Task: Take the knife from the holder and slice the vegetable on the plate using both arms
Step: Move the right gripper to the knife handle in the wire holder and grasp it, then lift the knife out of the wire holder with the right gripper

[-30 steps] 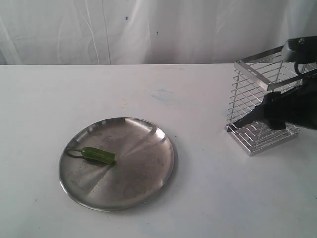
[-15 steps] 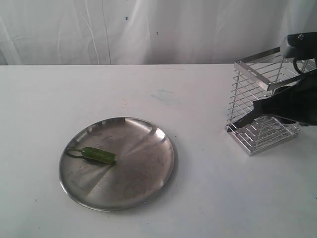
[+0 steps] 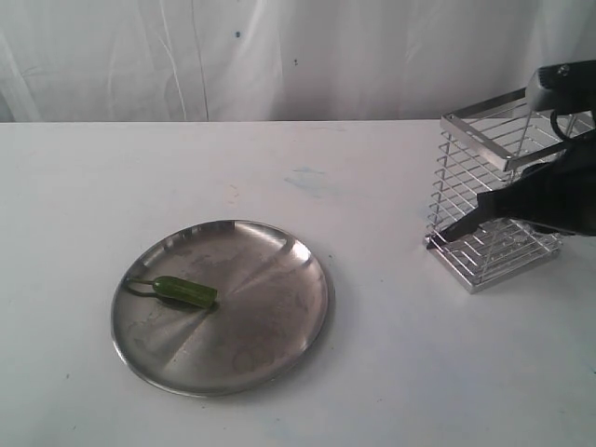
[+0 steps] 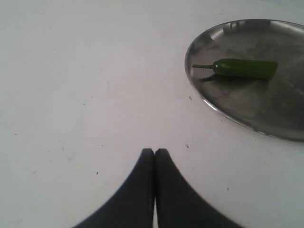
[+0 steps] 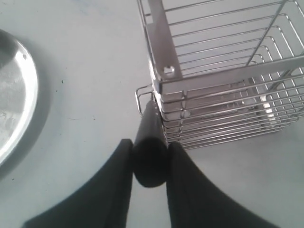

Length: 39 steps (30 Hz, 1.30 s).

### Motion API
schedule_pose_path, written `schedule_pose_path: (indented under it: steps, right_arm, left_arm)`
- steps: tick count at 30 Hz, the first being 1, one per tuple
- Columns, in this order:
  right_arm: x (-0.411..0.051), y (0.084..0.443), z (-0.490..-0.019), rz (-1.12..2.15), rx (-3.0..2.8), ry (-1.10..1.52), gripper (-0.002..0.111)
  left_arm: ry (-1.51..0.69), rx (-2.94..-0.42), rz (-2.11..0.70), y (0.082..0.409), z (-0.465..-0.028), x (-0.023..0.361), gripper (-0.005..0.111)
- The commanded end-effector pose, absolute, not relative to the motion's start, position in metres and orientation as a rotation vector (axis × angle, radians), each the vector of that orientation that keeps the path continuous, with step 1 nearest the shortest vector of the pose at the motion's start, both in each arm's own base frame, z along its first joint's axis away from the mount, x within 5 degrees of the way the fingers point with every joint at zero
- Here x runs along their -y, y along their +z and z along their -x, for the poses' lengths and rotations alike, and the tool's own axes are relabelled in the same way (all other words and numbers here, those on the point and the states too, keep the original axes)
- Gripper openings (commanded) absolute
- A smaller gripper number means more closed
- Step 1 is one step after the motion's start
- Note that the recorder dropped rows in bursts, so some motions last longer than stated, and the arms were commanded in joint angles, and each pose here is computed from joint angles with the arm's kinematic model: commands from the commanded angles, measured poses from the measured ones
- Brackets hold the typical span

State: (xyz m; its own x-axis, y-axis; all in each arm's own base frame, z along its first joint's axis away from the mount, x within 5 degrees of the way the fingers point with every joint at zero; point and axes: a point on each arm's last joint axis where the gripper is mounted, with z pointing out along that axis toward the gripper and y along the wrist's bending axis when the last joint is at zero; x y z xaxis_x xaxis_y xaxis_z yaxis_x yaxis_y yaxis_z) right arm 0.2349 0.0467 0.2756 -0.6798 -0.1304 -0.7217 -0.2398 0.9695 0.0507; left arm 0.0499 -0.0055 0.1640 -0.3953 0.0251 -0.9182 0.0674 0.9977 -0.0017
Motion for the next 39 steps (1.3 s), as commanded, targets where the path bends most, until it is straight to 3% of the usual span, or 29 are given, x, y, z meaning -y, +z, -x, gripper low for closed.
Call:
schedule_pose_path:
  steps: [1, 14, 27, 39]
  right_arm:
    - [-0.045, 0.287, -0.228, 0.284, -2.279, 0.159, 0.003]
    - [-0.040, 0.308, -0.208, 0.324, -2.203, 0.113, 0.003]
    - [-0.034, 0.353, -0.155, 0.325, -2.101, 0.150, 0.003]
    - [-0.042, 0.391, -0.104, 0.279, -1.900, 0.414, 0.003]
  left_arm:
    - [-0.052, -1.980, -0.070, 0.162, -0.050, 0.006, 0.000]
    - [-0.052, -1.980, -0.070, 0.162, -0.050, 0.006, 0.000]
    - [-0.052, -1.980, -0.070, 0.162, -0.050, 0.006, 0.000]
    - [-0.052, -1.980, -0.070, 0.162, -0.050, 0.006, 0.000]
